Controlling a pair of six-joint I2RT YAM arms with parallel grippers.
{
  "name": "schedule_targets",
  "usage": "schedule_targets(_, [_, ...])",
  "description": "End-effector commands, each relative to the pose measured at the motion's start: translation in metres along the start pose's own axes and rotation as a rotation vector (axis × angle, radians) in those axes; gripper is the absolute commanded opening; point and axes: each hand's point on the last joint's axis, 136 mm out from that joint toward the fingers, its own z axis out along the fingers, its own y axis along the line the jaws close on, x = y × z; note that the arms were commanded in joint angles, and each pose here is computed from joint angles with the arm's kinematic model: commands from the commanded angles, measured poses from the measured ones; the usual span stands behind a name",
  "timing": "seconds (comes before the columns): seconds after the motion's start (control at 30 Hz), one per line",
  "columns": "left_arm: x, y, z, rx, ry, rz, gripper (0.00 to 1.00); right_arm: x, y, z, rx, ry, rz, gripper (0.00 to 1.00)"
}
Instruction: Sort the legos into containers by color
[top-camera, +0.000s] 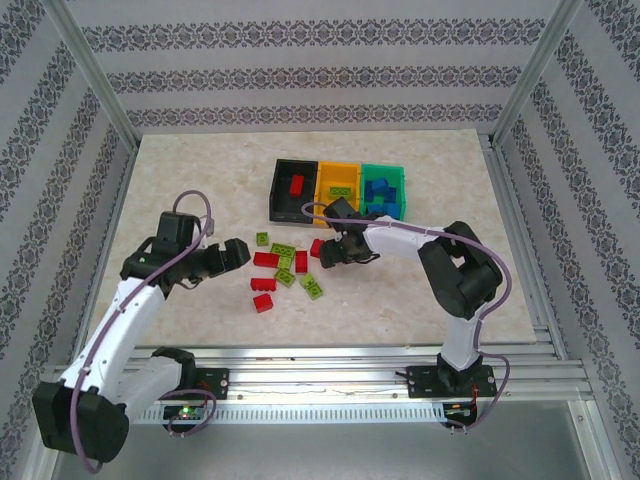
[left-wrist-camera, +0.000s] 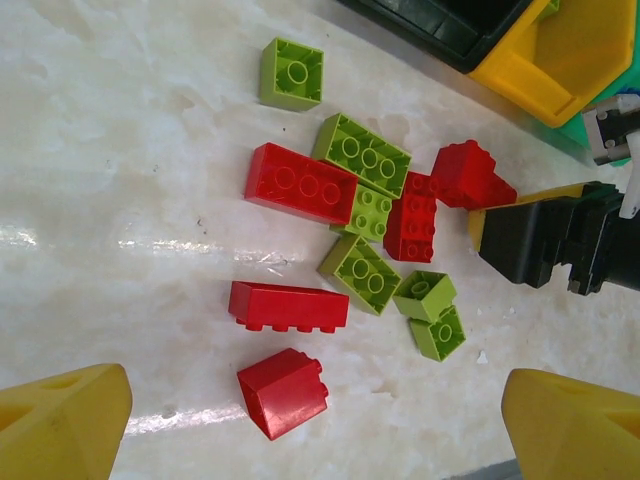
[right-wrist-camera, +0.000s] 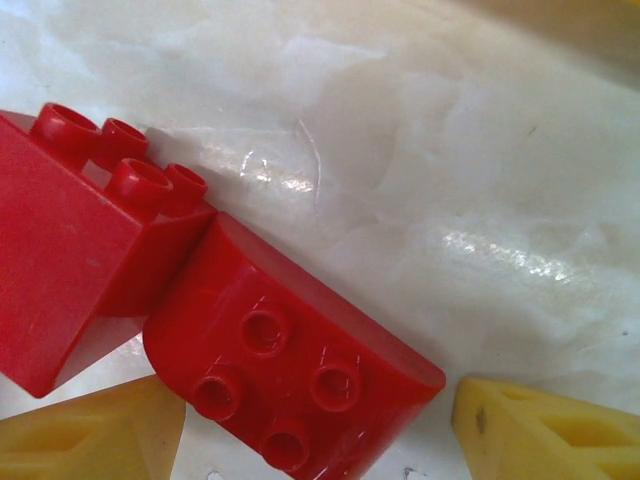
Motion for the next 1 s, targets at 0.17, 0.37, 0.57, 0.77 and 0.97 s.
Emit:
schedule_targets(0.17, [-0.001,0.002,-0.028,-0.001,0.072,0.061,0.96,0.015,0.015,0.033,0.069,0.098,-0.114,0.74])
schedule_targets(0.37, [-0.01,0.01,-0.031,0.067,0.067,-0.018,0.96,0.014,0.014,0.036,0.093,0.114,-0.161,0.63])
schedule_targets(0.57, [-0.014,0.024,-0.019,0.129,0.075,-0.104,0.96,0.01,0.023,0.022,0.071,0.117,-0.195,0.52])
schedule_targets(0.77, [-0.006,0.039,-0.002,0.141,0.077,-0.153,0.95,0.014,0.037,0.001,0.036,0.118,-0.209,0.5])
schedule_targets(0.97, [-0.011,0.044,-0.005,0.114,0.037,-0.145,0.95,-0.003,0.03,-0.004,0.071,0.103,-0.224,0.69])
